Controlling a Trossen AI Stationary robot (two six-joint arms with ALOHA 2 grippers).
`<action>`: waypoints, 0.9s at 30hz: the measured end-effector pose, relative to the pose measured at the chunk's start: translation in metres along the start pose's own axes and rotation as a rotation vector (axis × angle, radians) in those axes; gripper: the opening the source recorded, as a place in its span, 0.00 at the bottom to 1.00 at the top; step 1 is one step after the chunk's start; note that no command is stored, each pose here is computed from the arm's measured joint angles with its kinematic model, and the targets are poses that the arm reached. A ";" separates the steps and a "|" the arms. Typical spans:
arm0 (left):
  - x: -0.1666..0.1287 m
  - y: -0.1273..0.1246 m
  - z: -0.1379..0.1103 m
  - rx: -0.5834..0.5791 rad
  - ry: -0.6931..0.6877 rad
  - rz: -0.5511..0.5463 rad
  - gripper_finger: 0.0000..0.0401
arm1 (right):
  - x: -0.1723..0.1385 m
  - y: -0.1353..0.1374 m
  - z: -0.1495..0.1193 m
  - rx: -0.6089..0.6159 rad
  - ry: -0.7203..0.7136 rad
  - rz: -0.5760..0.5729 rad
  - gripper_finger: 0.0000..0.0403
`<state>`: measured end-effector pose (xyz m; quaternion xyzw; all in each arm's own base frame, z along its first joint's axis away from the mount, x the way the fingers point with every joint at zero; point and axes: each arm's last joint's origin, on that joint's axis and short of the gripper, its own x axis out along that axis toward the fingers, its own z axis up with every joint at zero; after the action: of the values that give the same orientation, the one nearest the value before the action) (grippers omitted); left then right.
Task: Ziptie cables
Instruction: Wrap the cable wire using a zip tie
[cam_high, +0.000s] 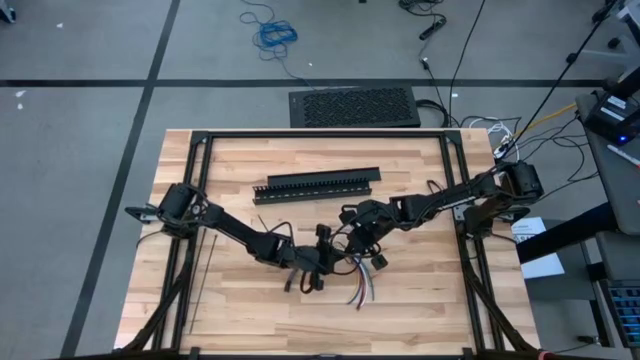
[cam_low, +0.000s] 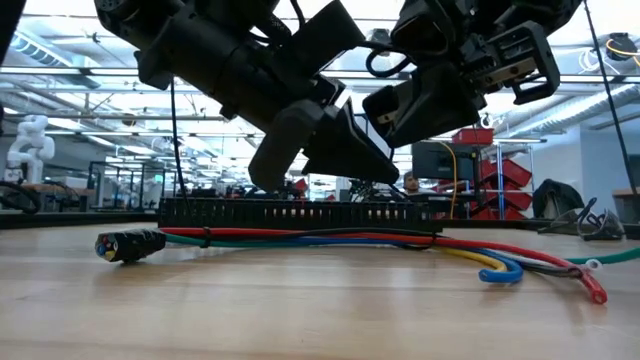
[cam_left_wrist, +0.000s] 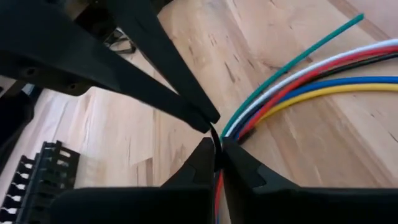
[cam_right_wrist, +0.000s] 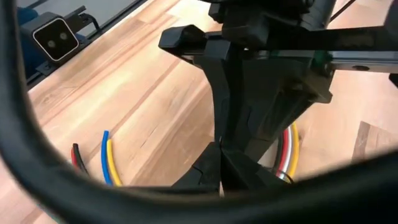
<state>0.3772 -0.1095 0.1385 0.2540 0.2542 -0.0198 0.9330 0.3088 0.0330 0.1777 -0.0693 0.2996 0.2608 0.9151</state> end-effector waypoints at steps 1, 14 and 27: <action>0.000 0.001 0.000 -0.004 -0.002 -0.007 0.03 | 0.000 0.000 0.000 0.001 0.001 0.000 0.00; 0.002 0.003 -0.002 -0.057 0.004 -0.032 0.01 | -0.033 0.002 0.025 -0.020 -0.100 -0.154 0.00; 0.002 0.005 0.001 -0.069 -0.015 0.005 0.00 | -0.024 0.016 0.005 0.061 0.066 -0.097 0.24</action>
<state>0.3797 -0.1057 0.1405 0.2221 0.2472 -0.0107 0.9431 0.2866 0.0374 0.1965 -0.0645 0.3336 0.2044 0.9180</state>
